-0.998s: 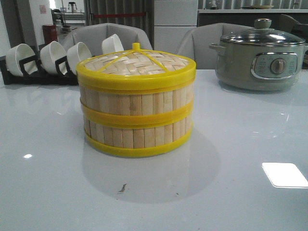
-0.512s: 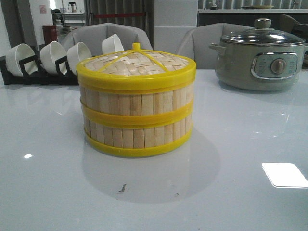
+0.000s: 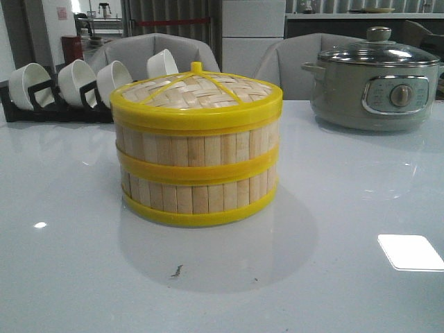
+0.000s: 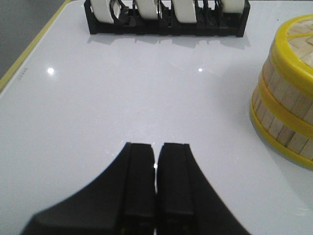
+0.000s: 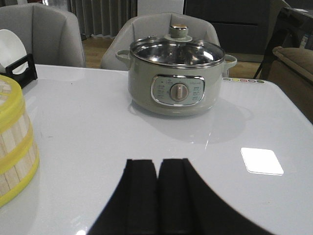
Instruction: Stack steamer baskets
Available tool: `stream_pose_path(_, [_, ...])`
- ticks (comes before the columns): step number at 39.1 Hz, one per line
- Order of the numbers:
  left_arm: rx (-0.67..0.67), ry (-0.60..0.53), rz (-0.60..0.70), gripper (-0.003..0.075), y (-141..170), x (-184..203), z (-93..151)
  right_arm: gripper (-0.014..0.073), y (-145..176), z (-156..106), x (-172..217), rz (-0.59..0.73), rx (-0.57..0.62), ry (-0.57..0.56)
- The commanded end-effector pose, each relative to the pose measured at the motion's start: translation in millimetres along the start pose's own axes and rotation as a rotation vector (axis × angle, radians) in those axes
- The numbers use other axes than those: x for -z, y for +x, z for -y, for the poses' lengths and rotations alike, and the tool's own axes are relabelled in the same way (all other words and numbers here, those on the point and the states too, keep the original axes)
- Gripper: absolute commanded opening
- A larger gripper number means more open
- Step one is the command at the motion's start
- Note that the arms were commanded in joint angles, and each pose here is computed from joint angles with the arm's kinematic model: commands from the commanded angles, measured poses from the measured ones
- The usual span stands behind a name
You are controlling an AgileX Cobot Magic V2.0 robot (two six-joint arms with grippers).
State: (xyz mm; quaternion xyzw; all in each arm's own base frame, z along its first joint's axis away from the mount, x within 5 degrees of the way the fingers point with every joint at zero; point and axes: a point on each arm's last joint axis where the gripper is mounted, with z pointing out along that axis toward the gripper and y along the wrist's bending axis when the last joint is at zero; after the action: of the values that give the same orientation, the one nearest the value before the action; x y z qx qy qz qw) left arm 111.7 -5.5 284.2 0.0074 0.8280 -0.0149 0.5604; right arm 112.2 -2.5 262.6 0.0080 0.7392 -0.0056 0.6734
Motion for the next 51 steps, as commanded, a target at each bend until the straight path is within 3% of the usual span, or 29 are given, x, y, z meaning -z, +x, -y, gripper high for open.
stream_pose_path(1, [-0.001,0.024,0.165,0.0091,-15.6,12.5,1.8,0.0067,-16.8,-0.5,0.6,0.104,0.02,-0.006])
stream_pose_path(8, [0.03,0.059,0.326,0.0091,8.3,27.1,2.1,0.0067,-16.8,-0.5,0.6,0.104,0.02,-0.006])
stream_pose_path(21, [0.123,0.097,0.478,0.0091,84.1,20.6,0.6,0.0067,-16.8,-0.5,0.6,0.104,0.021,-0.007])
stream_pose_path(51, [0.088,0.083,0.454,0.0091,90.1,25.3,-0.3,0.0067,-16.5,-0.5,0.3,0.101,0.021,-0.006])
